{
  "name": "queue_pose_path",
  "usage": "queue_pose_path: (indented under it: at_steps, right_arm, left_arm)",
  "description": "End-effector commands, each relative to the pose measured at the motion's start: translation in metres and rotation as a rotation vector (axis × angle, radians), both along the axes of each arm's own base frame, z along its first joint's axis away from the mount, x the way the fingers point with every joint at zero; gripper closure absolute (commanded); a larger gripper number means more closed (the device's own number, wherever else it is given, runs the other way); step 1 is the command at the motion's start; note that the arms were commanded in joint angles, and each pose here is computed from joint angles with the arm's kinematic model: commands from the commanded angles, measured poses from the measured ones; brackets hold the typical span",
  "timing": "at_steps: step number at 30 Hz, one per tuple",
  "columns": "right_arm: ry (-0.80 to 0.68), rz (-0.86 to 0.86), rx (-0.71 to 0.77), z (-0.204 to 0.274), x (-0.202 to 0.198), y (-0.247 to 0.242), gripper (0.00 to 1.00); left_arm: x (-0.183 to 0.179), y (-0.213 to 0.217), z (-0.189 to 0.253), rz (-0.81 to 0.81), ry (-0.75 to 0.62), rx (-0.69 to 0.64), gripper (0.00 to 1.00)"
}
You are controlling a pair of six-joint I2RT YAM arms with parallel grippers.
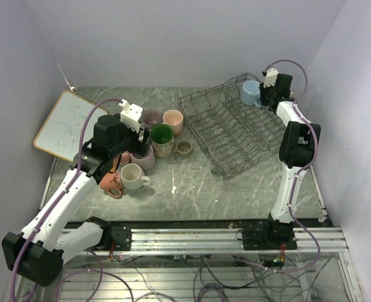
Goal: Load the cups into the dish rack
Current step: Adjust the cup in the dish rack.
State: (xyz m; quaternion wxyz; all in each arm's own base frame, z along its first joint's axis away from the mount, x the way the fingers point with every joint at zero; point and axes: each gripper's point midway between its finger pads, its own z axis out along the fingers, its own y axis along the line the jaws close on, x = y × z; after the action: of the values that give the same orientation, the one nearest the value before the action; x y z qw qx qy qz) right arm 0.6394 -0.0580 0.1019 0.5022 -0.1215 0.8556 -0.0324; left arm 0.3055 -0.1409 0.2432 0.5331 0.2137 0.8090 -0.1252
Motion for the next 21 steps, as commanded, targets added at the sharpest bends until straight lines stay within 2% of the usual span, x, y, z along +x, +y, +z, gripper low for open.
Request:
queue_pose_path:
  at_steps: [1, 5, 13, 21]
  right_arm:
    - [-0.105, 0.088, 0.044, 0.050, -0.002, 0.018, 0.78]
    - [-0.080, 0.127, 0.064, 0.043, -0.007, 0.027, 0.80]
    - [-0.022, 0.091, 0.015, 0.015, -0.016, 0.016, 1.00]
    - [0.021, 0.078, 0.010, -0.007, -0.015, 0.012, 1.00]
  left_arm:
    - [0.000, 0.006, 0.006, 0.020, -0.019, 0.005, 0.10]
    - [0.000, 0.005, 0.006, 0.019, -0.020, 0.001, 0.10]
    - [-0.001, 0.004, 0.007, 0.011, -0.022, -0.002, 0.10]
    - [-0.001, 0.004, 0.007, 0.008, -0.020, 0.000, 0.10]
